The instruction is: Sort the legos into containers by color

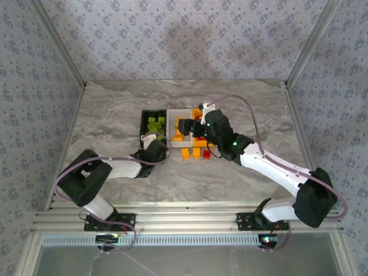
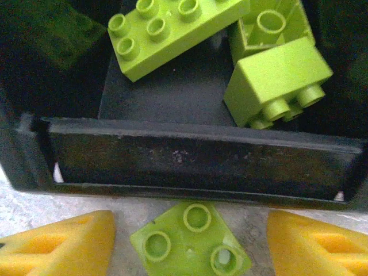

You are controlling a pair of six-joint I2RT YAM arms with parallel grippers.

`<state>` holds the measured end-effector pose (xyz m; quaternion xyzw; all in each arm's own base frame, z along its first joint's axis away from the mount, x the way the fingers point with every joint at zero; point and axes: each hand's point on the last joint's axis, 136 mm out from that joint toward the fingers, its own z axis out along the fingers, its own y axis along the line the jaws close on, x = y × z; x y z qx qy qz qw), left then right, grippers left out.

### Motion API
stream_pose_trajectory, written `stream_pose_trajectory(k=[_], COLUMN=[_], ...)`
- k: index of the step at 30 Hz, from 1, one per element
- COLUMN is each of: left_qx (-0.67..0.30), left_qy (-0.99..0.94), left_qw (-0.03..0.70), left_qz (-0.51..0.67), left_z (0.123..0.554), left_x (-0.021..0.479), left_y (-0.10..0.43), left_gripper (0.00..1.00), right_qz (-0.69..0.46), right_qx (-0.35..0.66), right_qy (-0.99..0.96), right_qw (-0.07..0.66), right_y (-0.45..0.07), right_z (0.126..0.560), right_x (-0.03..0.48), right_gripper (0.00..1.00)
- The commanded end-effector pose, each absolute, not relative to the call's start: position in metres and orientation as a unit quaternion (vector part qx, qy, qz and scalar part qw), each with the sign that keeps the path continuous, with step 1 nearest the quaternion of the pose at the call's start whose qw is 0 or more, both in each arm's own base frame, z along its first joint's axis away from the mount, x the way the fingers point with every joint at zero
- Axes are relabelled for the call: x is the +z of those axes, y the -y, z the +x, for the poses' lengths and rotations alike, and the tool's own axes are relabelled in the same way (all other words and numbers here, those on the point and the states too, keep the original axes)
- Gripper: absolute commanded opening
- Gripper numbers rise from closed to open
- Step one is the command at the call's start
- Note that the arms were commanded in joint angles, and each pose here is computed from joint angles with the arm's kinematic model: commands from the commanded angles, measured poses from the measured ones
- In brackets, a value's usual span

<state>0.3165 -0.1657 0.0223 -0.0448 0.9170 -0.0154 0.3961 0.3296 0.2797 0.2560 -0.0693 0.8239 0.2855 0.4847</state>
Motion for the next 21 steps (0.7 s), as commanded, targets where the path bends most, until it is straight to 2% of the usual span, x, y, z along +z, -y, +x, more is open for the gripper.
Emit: stream_pose_trajectory(k=[1, 10, 15, 21], left_qx=[-0.022, -0.058, -0.088, -0.126], left_qy=[-0.912, -0.918, -0.920, -0.908], left_qw=[0.407, 0.388, 0.377, 0.394], left_qz=[-0.050, -0.061, -0.057, -0.067], left_z=[0.325, 0.307, 0.289, 0.274], left_x=[0.023, 0.022, 0.041, 0.094], left_y=[0.169, 0.169, 0.175, 0.173], left_gripper=[0.62, 0.39, 0.33, 0.33], right_qz=[-0.065, -0.050, -0.042, -0.030], right_qx=[0.280, 0.271, 0.268, 0.268], right_qy=[-0.813, -0.815, -0.820, -0.824], right_qw=[0.506, 0.509, 0.505, 0.499], right_y=[-0.270, -0.259, -0.256, -0.248], right_z=[0.329, 0.328, 0.328, 0.325], right_x=[0.268, 0.265, 0.259, 0.251], right_gripper=[0.95, 0.95, 0.95, 0.95])
